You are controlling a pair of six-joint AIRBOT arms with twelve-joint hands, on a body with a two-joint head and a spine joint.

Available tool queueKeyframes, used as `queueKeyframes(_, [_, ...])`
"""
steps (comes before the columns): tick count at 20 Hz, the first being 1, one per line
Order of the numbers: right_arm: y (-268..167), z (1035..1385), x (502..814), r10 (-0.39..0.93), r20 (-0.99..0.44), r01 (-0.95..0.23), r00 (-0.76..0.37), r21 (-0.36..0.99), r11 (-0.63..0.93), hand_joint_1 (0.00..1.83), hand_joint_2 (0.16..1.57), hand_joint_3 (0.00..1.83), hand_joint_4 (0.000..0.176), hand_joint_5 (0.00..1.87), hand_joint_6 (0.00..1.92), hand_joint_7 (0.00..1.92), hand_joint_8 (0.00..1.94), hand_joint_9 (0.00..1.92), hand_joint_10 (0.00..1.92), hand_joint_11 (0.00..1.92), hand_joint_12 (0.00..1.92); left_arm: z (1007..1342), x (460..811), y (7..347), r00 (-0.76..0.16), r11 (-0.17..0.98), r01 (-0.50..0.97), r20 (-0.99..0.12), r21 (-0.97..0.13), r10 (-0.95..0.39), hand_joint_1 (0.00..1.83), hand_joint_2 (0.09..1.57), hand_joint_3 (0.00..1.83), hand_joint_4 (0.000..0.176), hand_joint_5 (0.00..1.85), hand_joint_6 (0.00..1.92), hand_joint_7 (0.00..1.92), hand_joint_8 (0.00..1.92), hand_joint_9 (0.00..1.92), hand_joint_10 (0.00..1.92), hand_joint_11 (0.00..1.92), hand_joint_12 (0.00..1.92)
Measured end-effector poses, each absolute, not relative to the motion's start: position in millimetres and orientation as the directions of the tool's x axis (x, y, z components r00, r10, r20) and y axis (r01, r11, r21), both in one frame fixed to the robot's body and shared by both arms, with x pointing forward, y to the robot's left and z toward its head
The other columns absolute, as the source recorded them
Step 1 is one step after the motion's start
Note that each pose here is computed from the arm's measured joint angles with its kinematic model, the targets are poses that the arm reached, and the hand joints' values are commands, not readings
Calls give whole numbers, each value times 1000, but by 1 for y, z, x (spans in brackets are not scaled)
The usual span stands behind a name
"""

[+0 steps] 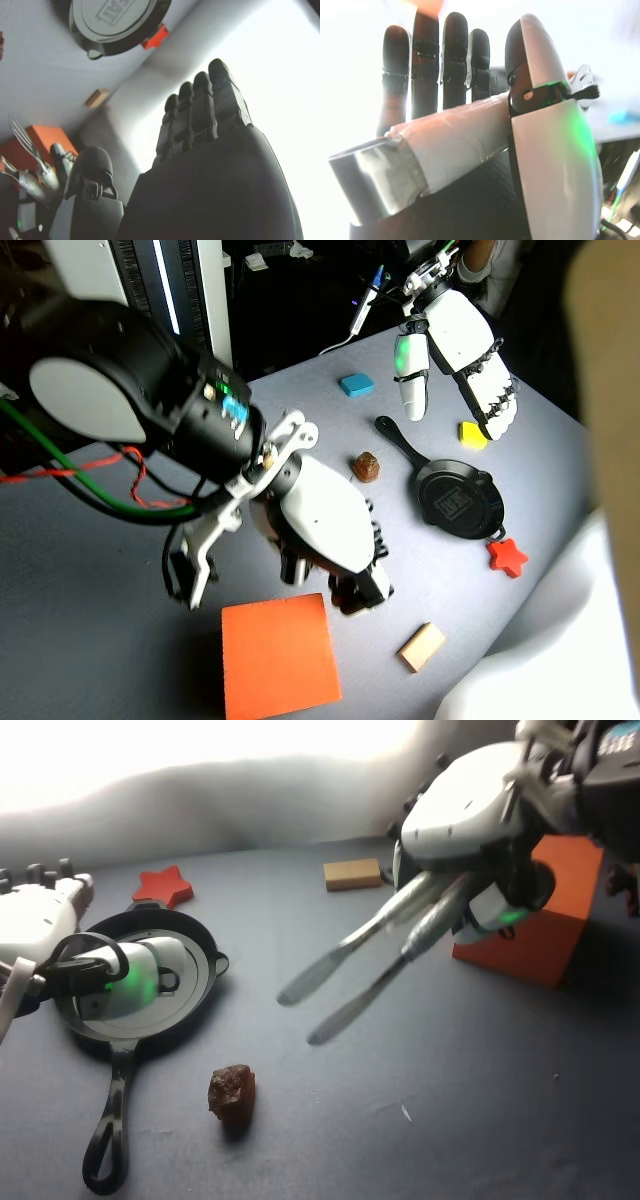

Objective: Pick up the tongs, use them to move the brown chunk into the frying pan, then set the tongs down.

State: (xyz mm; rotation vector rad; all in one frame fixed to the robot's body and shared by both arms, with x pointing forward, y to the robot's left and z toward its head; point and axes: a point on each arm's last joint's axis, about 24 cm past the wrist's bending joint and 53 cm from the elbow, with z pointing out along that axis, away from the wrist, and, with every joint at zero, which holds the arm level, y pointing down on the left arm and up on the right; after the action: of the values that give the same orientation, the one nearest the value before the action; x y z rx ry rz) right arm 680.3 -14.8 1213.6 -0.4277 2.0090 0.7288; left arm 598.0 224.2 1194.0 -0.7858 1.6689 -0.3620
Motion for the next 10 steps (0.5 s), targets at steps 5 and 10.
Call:
queueKeyframes(5, [-17, 1219, 661, -5, -874, -559, -485, 306, 770, 1067, 1186, 0, 0, 840, 16, 892, 4, 852, 30, 308, 1241, 1195, 591, 239, -23, 700, -351, -742, -622, -670, 29, 1263, 1, 0, 95, 8, 82, 3, 61, 5, 0, 190])
queueKeyframes(10, [-33, 1240, 674, 101, -931, -462, -351, 267, 846, 1040, 1186, 0, 0, 843, 13, 861, 0, 827, 15, 294, 1235, 1192, 573, 258, 28, 668, -437, -751, -603, -659, 0, 1265, 0, 0, 73, 0, 65, 0, 45, 0, 0, 129])
